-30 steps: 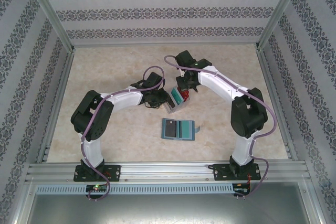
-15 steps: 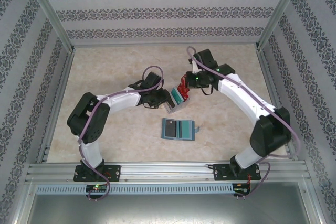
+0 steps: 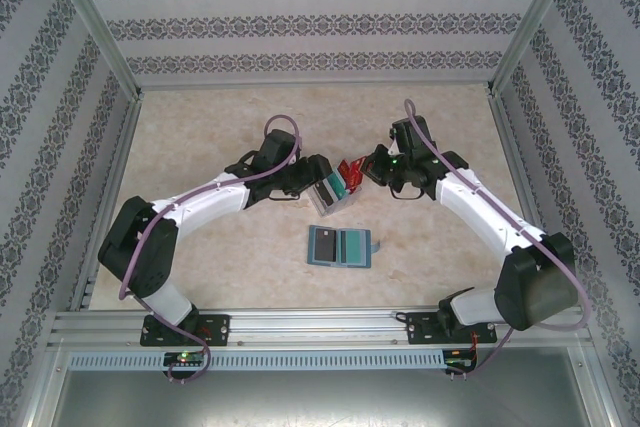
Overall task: Put the credit cards into the card holder
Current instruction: Pick up the credit card from the storage box, then flip over the card slot in the card holder.
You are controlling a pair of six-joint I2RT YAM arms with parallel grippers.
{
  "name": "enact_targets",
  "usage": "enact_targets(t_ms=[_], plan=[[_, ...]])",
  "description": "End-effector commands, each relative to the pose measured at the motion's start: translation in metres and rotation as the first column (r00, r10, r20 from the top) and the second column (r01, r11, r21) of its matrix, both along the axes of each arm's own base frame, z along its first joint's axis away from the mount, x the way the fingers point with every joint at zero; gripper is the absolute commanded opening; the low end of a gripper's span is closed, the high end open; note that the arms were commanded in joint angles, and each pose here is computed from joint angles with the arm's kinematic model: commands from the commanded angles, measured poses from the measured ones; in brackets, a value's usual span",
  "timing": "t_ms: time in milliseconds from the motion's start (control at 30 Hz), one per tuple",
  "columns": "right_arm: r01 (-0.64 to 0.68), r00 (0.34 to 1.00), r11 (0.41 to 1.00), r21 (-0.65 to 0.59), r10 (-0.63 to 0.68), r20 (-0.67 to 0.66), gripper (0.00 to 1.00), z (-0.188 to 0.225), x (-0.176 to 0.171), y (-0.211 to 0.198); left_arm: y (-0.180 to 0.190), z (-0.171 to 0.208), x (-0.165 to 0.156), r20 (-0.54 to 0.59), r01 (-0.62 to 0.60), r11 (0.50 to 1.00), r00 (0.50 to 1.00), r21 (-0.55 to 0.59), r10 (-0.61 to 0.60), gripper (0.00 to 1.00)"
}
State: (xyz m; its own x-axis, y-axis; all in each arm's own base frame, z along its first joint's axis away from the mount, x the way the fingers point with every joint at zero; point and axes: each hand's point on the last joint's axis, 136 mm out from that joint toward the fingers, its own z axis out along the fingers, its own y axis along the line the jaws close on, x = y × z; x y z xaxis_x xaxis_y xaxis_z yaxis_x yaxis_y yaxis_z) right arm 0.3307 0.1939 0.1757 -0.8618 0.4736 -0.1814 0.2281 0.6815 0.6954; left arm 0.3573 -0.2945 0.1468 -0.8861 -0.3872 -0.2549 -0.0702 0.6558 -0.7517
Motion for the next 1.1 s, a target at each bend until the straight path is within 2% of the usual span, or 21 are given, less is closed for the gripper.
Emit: enact_targets(t_ms=[0,267,600,733,767,833,933,1067], plan=[[0.0,1.0,0.984,0.177,-0.001,0.004,0.0,0.022,0.0,0.017,-0.021,0.022,-0.001,0.062,0.083,0.99,0.995,-0.113,-0.077,0.67],[-0.031,0.999,0.957,0.289,0.038,-0.016,0.0,0.02,0.001,0.026,-0.041,0.039,0.003,0.089,0.135,0.951,0.989,-0.279,-0.114,0.65],[-0.037,0.999,0.939,0.343,0.045,-0.018,0.02,0.01,0.001,0.011,-0.039,0.045,0.002,0.096,0.141,0.949,0.988,-0.283,-0.118,0.31],[-0.064,0.998,0.91,0.41,0.067,0.006,0.03,0.016,0.004,0.013,-0.043,0.054,0.001,0.106,0.155,0.934,0.986,-0.321,-0.128,0.22],[-0.066,0.998,0.906,0.419,0.069,0.008,0.03,0.017,0.005,0.013,-0.044,0.055,0.001,0.105,0.16,0.931,0.986,-0.329,-0.132,0.22],[-0.081,0.997,0.901,0.427,0.078,0.024,0.02,0.021,0.006,0.013,-0.046,0.058,0.001,0.108,0.165,0.928,0.985,-0.335,-0.136,0.3],[-0.101,0.994,0.895,0.434,0.078,0.071,0.0,0.031,0.007,0.013,-0.046,0.061,0.001,0.112,0.17,0.927,0.984,-0.334,-0.139,0.35],[-0.123,0.991,0.887,0.446,0.083,0.109,0.0,0.041,0.007,0.014,-0.048,0.067,0.0,0.127,0.189,0.918,0.98,-0.35,-0.154,0.33]])
